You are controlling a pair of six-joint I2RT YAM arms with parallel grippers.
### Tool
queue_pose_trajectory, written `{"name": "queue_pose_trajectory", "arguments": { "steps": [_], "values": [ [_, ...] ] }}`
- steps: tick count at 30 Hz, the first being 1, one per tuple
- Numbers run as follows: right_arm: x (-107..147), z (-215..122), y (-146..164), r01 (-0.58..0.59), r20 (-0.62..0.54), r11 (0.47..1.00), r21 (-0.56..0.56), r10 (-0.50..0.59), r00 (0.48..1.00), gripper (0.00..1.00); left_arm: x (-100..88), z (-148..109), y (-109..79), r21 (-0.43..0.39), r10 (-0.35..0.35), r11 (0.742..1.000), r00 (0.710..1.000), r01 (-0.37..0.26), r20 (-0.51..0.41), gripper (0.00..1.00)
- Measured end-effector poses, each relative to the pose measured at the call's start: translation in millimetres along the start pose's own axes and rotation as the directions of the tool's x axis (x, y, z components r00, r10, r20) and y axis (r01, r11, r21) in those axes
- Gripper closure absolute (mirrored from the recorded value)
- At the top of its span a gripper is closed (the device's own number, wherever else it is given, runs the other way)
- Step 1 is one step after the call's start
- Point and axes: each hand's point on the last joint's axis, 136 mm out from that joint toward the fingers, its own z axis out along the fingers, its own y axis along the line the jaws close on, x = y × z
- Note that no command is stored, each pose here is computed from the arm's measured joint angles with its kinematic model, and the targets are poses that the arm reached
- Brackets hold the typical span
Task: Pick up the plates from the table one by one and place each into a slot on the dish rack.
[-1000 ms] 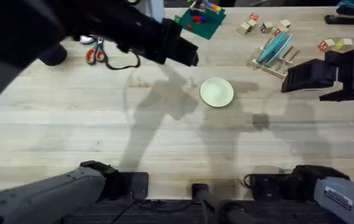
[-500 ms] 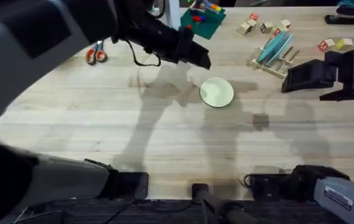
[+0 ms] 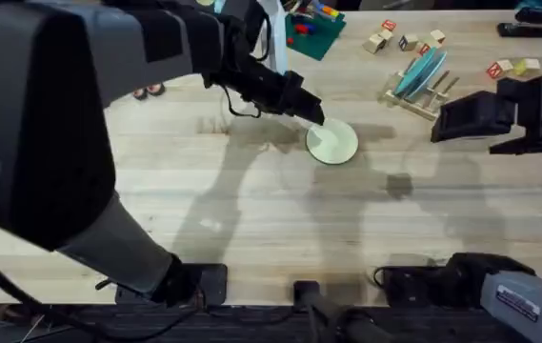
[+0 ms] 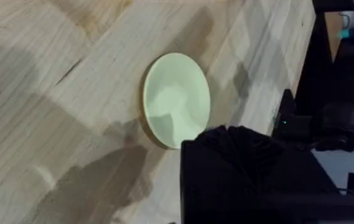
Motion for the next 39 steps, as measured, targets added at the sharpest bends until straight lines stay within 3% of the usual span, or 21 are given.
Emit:
{"name": "queue_pose_trajectory", "arguments": {
  "steps": [23, 30, 39],
  "values": [
    [0, 0, 0, 0.000, 0.000, 1.000, 0.000, 0.000, 1.000, 0.005, 29.9, 48, 39.9, 0.026, -0.089, 0.995, 0.992, 0.092, -0.094, 0.958],
    [0, 0, 0, 0.000, 0.000, 1.000, 0.000, 0.000, 1.000, 0.005, 20.9, 56, 43.0, 0.071, -0.091, 0.993, 0.994, 0.095, -0.059, 0.958],
    [0, 0, 0, 0.000, 0.000, 1.000, 0.000, 0.000, 1.000, 0.005, 22.5, 61, 43.6, 0.122, -0.124, 0.984, 0.990, 0.131, -0.063, 0.958]
  ]
}}
